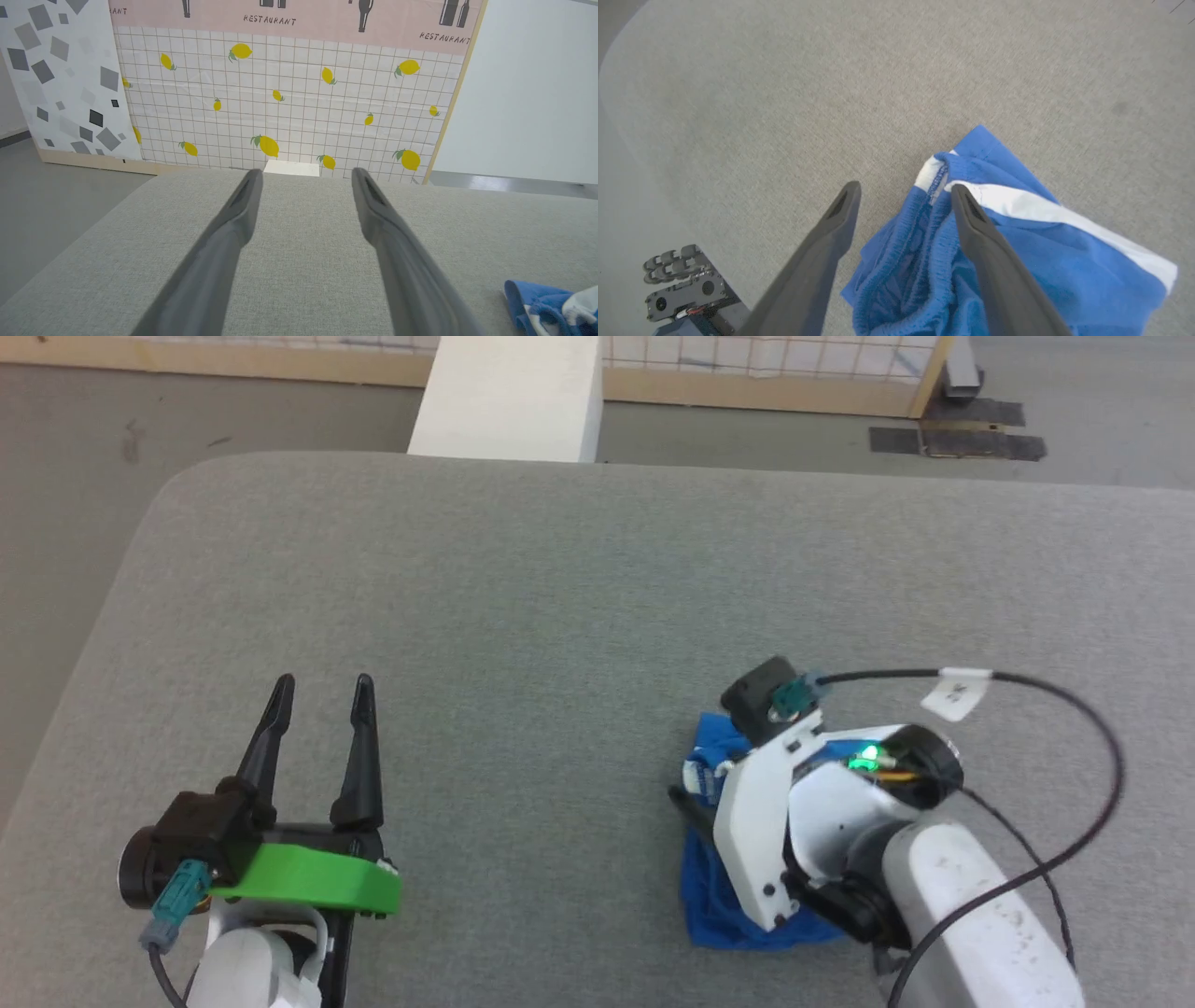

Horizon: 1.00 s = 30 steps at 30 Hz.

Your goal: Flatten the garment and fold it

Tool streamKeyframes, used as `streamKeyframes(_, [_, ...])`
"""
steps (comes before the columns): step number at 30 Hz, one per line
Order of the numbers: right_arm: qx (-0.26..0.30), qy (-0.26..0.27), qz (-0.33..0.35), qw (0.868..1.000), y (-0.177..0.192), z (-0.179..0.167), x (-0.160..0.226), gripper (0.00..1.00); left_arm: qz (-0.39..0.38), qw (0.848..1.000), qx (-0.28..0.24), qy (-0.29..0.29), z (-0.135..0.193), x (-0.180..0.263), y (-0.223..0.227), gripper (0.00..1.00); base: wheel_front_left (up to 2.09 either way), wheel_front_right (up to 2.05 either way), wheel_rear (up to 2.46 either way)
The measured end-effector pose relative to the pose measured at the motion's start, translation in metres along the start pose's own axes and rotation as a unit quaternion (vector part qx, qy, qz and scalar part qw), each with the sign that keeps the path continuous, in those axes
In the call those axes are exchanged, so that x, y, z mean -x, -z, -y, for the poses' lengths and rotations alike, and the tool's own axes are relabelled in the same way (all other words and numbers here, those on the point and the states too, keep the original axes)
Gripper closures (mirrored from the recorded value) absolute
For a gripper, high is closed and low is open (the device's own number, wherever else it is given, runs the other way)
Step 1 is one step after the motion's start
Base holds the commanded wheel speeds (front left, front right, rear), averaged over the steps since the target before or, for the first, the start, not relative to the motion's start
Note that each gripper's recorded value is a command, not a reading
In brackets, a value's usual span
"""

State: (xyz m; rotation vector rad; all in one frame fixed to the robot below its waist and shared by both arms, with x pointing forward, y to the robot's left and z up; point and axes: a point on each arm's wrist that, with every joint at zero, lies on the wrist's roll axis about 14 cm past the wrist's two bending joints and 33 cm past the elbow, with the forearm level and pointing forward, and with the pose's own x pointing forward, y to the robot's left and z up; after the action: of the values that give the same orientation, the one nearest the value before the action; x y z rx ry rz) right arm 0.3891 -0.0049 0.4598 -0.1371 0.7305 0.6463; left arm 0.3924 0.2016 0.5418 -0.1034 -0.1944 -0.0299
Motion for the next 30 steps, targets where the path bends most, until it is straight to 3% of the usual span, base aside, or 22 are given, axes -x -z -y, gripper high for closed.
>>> streamKeyframes(3, [-0.011, 0.022, 0.047, 0.999, -0.023, 0.014, 0.019, 0.0, 0.004, 1.0, 0.002, 0.006, 0.004, -0.003, -0.002, 0.0, 0.0, 0.0, 0.0])
streamKeyframes(6, [-0.033, 0.084, 0.079, 0.993, -0.032, 0.052, 0.041, 0.0, 0.006, 1.0, 0.004, 0.014, 0.009, -0.007, -0.002, 0.0, 0.0, 0.0, 0.0])
streamKeyframes(8, [-0.041, 0.141, 0.062, 0.987, -0.016, 0.083, 0.053, 0.0, 0.007, 1.0, 0.006, 0.021, 0.015, -0.009, -0.001, 0.0, 0.0, 0.0, 0.0])
streamKeyframes(12, [-0.07, 0.195, 0.015, 0.978, 0.027, 0.113, 0.062, 0.0, 0.002, 1.0, 0.008, 0.029, 0.02, -0.011, 0.003, 0.0, 0.0, 0.0, 0.0])
streamKeyframes(17, [-0.1, 0.186, -0.04, 0.977, 0.072, 0.11, 0.048, 0.0, -0.006, 0.999, 0.008, 0.031, 0.021, -0.013, 0.009, 0.0, 0.0, 0.0, 0.0])
streamKeyframes(26, [-0.112, 0.158, -0.111, 0.975, 0.117, 0.095, 0.023, 0.0, -0.013, 0.999, 0.006, 0.028, 0.018, -0.013, 0.013, 0.0, 0.0, 0.0, 0.0])
streamKeyframes(27, [-0.113, 0.158, -0.113, 0.974, 0.117, 0.096, 0.022, 0.62, -0.013, 0.999, 0.006, 0.029, 0.018, -0.013, 0.014, 0.0, 0.0, 0.0, 0.0])
streamKeyframes(28, [-0.112, 0.159, -0.111, 0.975, 0.116, 0.097, 0.021, 0.87, -0.013, 0.999, 0.005, 0.029, 0.018, -0.013, 0.014, 0.0, 0.0, 0.0, 0.0])
streamKeyframes(29, [-0.112, 0.159, -0.11, 0.975, 0.115, 0.098, 0.02, 1.0, -0.014, 0.999, 0.005, 0.03, 0.018, -0.013, 0.014, 0.0, 0.0, 0.0, 0.0])
streamKeyframes(30, [-0.112, 0.159, -0.108, 0.975, 0.115, 0.099, 0.02, 1.0, -0.014, 0.999, 0.005, 0.031, 0.019, -0.014, 0.015, 0.0, 0.0, 0.0, 0.0])
